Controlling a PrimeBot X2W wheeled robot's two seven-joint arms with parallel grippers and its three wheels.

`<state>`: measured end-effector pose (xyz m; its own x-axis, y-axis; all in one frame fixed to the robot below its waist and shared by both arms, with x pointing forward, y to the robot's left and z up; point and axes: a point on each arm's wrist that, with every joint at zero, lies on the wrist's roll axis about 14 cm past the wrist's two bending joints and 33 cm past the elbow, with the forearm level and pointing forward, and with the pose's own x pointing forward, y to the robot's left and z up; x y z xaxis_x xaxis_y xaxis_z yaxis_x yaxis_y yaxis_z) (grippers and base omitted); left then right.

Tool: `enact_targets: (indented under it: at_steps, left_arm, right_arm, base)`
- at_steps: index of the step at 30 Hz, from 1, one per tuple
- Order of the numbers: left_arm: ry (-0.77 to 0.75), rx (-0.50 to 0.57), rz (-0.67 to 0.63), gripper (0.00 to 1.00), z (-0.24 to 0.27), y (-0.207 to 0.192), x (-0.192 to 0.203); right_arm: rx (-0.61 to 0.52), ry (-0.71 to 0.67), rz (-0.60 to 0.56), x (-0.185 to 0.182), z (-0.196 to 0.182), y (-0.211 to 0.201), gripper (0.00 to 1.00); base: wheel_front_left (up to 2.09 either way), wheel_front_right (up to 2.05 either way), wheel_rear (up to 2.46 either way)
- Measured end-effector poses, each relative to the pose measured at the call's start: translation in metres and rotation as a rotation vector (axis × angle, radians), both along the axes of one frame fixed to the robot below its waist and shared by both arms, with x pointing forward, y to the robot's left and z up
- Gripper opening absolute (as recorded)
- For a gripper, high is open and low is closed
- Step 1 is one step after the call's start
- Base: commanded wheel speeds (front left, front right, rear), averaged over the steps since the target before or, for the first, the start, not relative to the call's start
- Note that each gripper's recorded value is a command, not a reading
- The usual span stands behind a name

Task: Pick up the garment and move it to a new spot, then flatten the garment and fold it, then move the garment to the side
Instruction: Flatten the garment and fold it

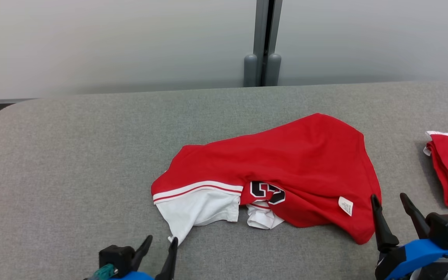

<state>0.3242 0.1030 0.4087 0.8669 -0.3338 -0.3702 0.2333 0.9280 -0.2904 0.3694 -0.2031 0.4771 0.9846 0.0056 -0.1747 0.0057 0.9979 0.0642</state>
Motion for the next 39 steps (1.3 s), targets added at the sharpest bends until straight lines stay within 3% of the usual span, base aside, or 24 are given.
enact_targets:
  at_steps: [7,14,15,16,26,33,34,35,39]
  left_arm:
    - [0.138,0.016,-0.11,1.0,-0.031,-0.022,-0.002]
    - [0.165,0.055,-0.117,1.0,-0.042,-0.022,0.008]
    - [0.166,0.056,-0.117,0.42,-0.043,-0.022,0.009]
    - [0.167,0.055,-0.117,0.0,-0.044,-0.022,0.01]
    - [0.17,0.042,-0.128,0.0,-0.048,-0.024,0.018]
    - [0.17,0.037,-0.115,0.0,-0.048,-0.021,0.021]
    - [0.17,0.036,-0.112,0.0,-0.048,-0.02,0.021]
    - [0.167,0.032,-0.107,0.0,-0.047,-0.019,0.021]
    - [0.093,-0.029,-0.065,0.0,-0.028,-0.019,0.031]
  right_arm:
    - [0.014,0.046,-0.006,0.003,-0.017,-0.001,1.0]
    - [0.03,0.098,-0.024,0.003,-0.034,-0.005,1.0]
    - [0.033,0.11,-0.03,0.002,-0.037,-0.007,1.0]
    - [0.041,0.122,-0.041,0.001,-0.04,-0.01,1.0]
    - [0.097,0.347,-0.119,0.012,-0.083,-0.032,1.0]
    - [0.028,0.555,-0.035,0.022,-0.115,-0.012,1.0]
    - [0.025,0.568,-0.025,0.023,-0.116,-0.01,0.88]
    - [0.02,0.57,-0.016,0.024,-0.116,-0.008,0.0]
    - [0.054,0.508,0.001,0.03,-0.103,0.002,0.0]
  base:
    - [0.0,0.0,0.0]
    - [0.0,0.0,0.0]
    - [0.0,0.0,0.0]
    - [0.0,0.0,0.0]
    - [0.0,0.0,0.0]
    - [0.0,0.0,0.0]
    - [0.0,0.0,0.0]
    - [0.0,0.0,0.0]
    - [0.0,0.0,0.0]
